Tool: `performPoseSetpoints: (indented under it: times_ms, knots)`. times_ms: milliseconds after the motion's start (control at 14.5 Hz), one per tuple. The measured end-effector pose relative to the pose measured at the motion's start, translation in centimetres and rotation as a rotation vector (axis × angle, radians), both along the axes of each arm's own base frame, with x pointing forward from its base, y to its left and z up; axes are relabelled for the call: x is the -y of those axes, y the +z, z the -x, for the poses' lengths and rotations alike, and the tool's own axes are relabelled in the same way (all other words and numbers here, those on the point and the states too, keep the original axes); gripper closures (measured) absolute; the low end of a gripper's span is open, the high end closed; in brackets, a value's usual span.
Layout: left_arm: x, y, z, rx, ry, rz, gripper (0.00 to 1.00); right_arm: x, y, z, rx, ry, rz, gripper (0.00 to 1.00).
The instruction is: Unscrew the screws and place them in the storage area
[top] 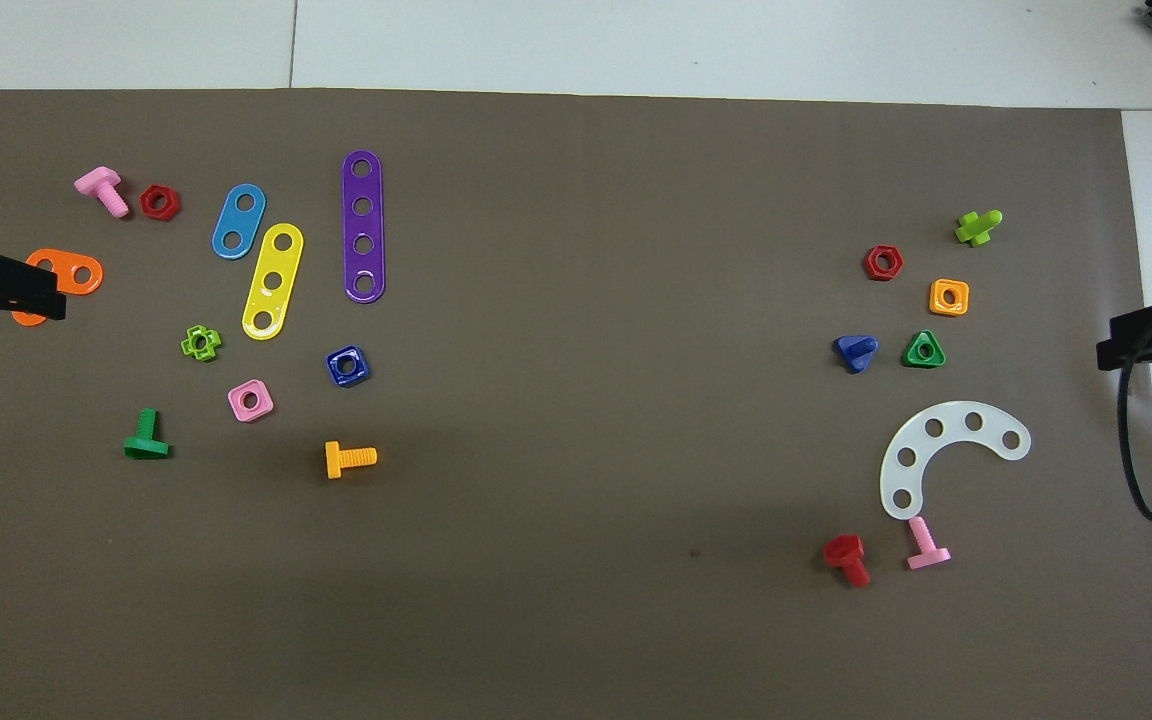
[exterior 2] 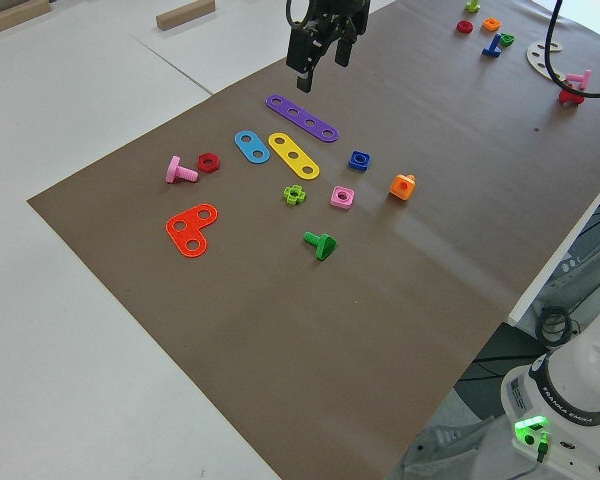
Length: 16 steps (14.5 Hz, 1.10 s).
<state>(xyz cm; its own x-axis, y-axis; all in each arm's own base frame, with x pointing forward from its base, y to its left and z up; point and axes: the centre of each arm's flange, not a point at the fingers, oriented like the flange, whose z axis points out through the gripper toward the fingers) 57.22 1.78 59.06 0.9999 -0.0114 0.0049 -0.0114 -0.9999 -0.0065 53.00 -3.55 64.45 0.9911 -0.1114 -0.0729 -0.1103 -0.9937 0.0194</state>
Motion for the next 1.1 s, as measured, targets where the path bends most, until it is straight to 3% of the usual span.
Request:
performPoseSetpoints:
  times_ms: [1100]
  knots:
    - [0.0,0.0,0.0,0.0,0.0,0.0,0.0,-0.5,0.21,0.63,0.002,0.037,-0.005,0.0]
